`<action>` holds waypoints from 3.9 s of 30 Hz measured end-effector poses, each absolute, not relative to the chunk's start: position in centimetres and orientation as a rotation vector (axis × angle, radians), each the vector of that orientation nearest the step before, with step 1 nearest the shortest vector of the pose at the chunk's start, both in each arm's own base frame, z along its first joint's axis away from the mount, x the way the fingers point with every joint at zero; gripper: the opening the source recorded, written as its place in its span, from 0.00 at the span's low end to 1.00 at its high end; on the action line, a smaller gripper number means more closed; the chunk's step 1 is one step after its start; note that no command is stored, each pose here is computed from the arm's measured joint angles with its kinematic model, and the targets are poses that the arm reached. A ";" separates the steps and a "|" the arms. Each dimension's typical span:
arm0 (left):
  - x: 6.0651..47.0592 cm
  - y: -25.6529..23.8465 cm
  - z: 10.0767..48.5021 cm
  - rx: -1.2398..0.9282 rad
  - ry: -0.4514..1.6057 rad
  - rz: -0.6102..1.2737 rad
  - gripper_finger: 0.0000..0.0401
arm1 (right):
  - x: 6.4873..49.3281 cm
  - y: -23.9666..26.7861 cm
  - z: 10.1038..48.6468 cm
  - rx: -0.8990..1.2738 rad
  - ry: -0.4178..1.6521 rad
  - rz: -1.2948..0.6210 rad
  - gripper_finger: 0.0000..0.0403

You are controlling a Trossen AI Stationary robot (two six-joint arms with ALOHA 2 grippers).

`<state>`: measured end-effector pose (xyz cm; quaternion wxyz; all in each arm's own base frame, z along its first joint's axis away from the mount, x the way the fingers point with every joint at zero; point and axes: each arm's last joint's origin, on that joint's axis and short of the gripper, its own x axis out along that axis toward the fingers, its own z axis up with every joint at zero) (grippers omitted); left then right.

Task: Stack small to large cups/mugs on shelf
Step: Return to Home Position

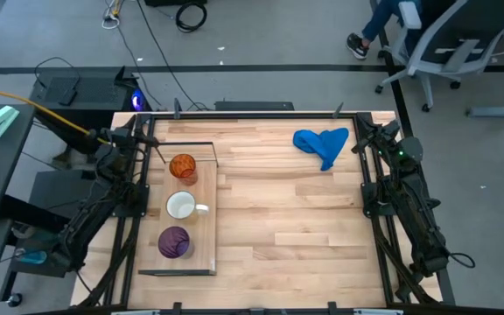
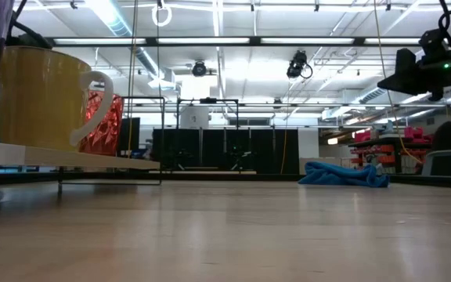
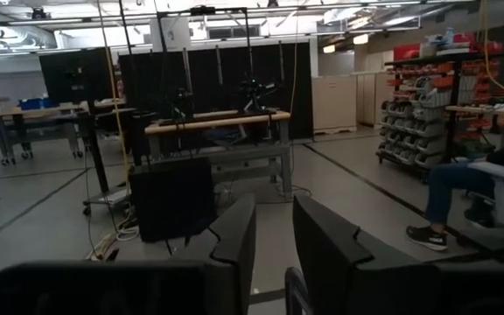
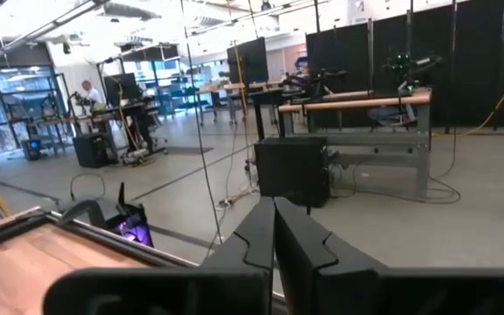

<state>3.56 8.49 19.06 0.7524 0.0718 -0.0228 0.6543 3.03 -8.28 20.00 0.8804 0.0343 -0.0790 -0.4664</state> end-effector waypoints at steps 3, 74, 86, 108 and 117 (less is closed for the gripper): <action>3.5 8.5 19.0 0.155 -0.047 1.432 0.22 | 3.0 -8.3 20.0 0.071 -0.163 -0.972 0.04; 3.6 8.5 19.0 0.143 -0.046 1.431 0.23 | 3.0 -8.4 18.6 0.106 -0.018 -1.002 0.04; 3.6 8.5 19.0 0.143 -0.046 1.431 0.21 | 3.0 -8.4 18.6 0.106 -0.018 -1.003 0.04; 3.6 8.5 19.0 0.143 -0.046 1.431 0.22 | 3.0 -8.4 18.6 0.106 -0.018 -1.003 0.04; 3.6 8.5 19.0 0.143 -0.046 1.431 0.21 | 3.0 -8.4 18.6 0.106 -0.018 -1.003 0.04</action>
